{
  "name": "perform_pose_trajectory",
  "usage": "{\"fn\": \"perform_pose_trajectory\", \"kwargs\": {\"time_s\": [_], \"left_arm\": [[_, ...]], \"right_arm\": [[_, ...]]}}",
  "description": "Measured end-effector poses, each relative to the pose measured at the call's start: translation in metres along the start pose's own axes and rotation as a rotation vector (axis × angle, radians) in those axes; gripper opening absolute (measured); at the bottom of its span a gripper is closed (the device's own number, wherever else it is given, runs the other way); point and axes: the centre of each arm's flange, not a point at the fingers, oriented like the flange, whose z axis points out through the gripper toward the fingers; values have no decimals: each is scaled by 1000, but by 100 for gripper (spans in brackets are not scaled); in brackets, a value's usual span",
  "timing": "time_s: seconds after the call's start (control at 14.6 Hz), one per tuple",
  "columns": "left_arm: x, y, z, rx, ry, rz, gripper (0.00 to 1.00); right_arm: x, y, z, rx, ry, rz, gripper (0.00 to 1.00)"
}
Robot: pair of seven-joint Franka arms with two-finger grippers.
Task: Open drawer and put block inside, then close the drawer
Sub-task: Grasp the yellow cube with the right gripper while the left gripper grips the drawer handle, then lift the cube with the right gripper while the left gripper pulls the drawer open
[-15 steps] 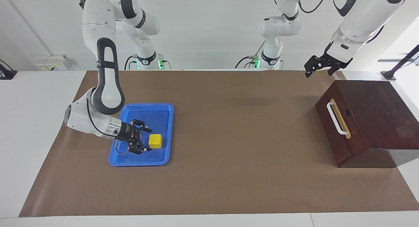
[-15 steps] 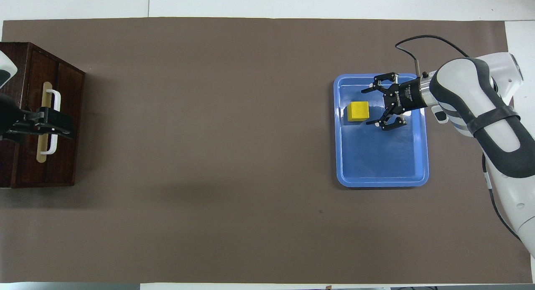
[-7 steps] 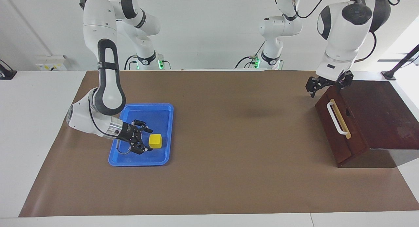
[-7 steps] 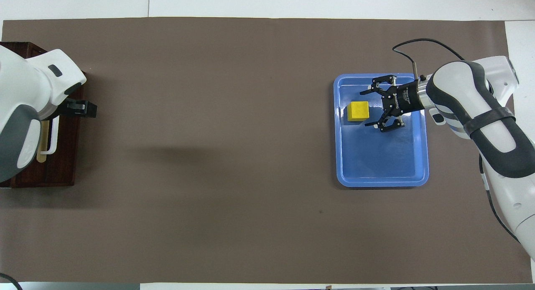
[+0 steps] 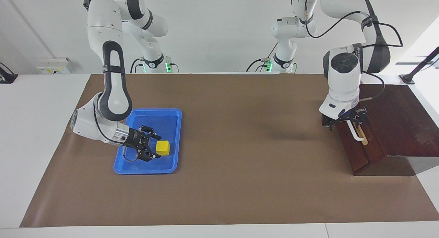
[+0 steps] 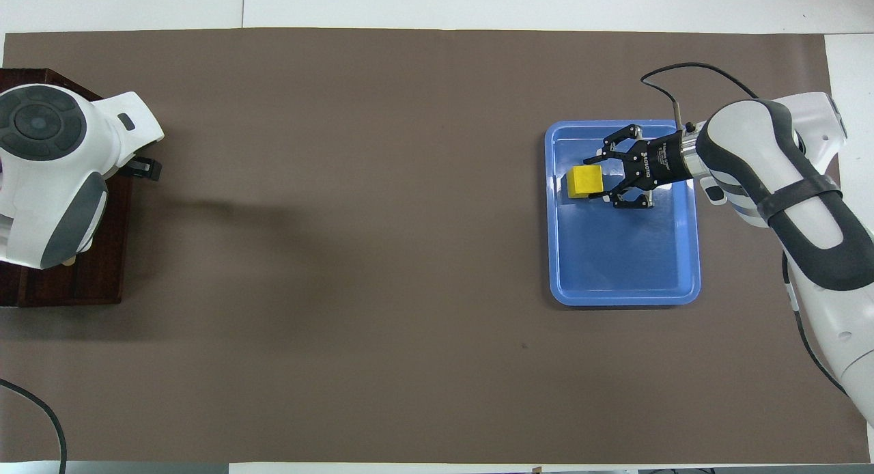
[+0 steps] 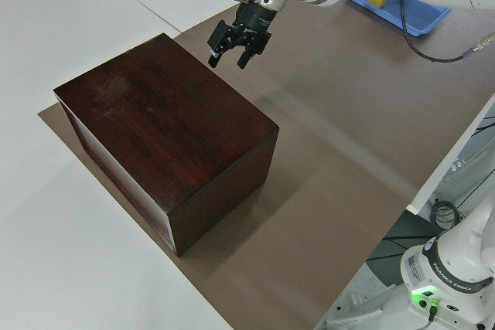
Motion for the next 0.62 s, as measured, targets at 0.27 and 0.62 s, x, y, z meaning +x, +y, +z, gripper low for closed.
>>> {"fn": "perform_pose_trajectory", "kwargs": {"time_s": [0.27, 0.62], "left_arm": [[-3, 4, 20, -4, -20, 12, 100], [-8, 9, 34, -12, -41, 22, 100]], "right_arm": [[-1, -1, -1, 2, 1, -2, 55], [-24, -18, -20, 28, -5, -56, 55]]}}
